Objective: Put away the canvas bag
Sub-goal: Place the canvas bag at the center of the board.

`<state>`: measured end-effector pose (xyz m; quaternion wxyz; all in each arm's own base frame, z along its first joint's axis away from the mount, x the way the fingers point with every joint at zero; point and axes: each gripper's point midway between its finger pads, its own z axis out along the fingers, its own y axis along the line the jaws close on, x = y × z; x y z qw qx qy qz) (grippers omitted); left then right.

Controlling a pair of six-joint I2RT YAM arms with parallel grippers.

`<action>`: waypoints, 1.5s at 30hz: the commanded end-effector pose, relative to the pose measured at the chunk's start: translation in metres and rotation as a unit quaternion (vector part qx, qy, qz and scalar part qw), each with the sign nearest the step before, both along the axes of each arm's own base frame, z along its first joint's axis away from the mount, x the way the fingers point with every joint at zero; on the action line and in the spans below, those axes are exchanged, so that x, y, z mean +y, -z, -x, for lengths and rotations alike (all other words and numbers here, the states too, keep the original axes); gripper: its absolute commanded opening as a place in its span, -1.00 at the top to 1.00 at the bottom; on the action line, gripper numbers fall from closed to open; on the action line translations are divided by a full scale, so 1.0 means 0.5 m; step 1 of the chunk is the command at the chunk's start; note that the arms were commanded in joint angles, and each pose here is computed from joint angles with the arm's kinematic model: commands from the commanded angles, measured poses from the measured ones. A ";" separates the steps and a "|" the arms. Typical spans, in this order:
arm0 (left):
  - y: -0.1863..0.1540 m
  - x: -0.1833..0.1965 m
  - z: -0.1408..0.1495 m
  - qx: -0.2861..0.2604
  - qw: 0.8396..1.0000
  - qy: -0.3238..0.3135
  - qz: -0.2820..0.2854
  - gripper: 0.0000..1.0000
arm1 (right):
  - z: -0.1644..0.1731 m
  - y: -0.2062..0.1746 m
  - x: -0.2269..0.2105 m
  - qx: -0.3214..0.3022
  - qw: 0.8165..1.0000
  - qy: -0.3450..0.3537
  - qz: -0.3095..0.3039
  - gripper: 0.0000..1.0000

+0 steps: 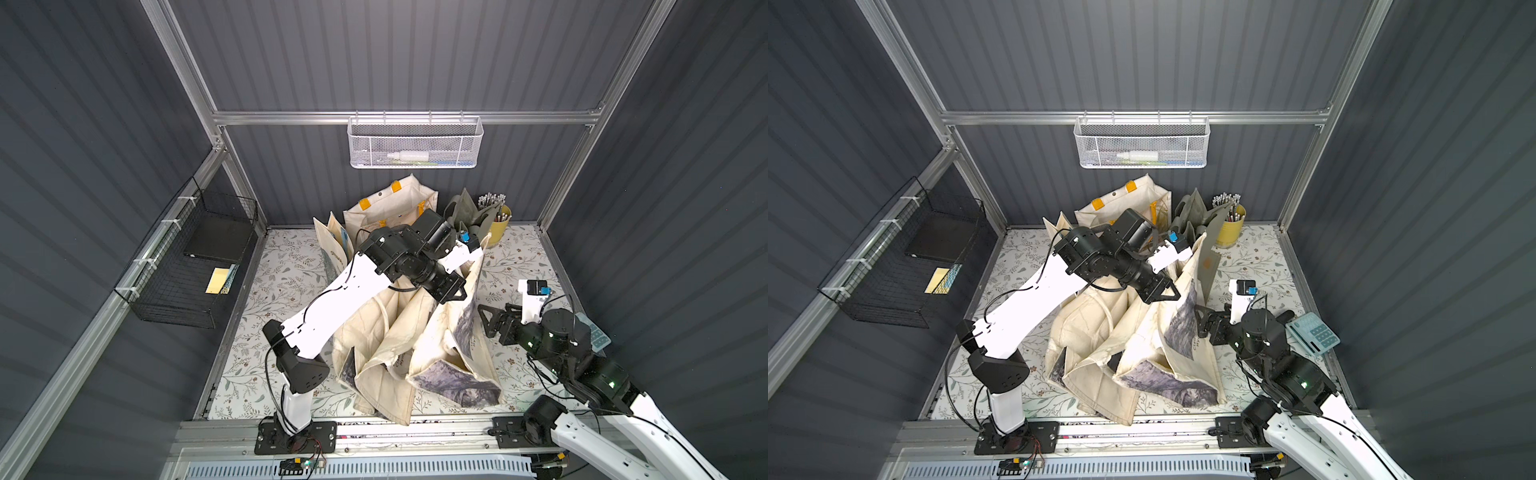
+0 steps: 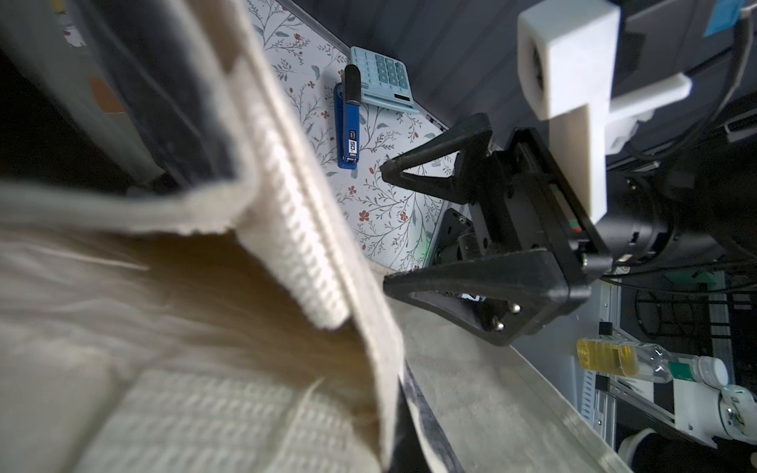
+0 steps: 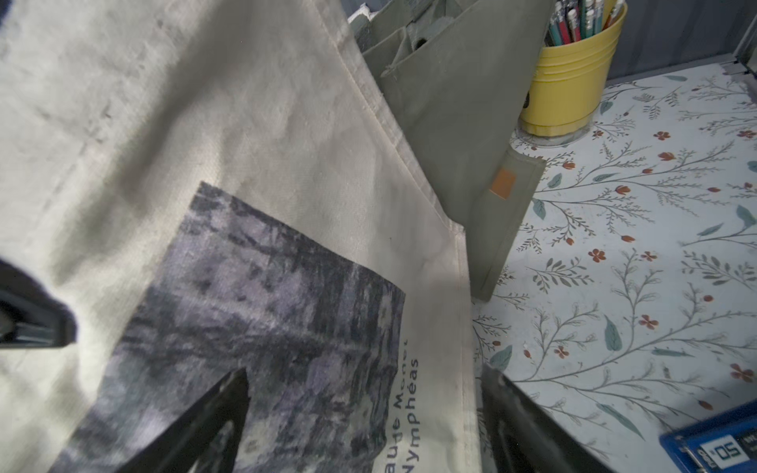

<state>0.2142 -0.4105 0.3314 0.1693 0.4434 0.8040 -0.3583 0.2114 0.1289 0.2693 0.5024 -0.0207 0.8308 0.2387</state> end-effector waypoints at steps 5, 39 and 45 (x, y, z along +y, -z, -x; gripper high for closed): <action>0.057 -0.074 -0.057 0.026 0.999 -0.029 0.010 1.00 | 0.037 0.047 -0.021 0.072 0.997 0.025 -0.034 -0.73; 0.041 -0.117 -0.150 0.088 0.981 -0.138 0.100 0.56 | 0.185 -0.107 -0.058 -0.003 0.994 -0.106 -0.030 -0.96; -0.004 -0.129 -0.147 0.093 0.976 -0.125 0.149 0.50 | 0.230 -0.097 -0.016 0.023 0.980 -0.197 -0.022 -0.91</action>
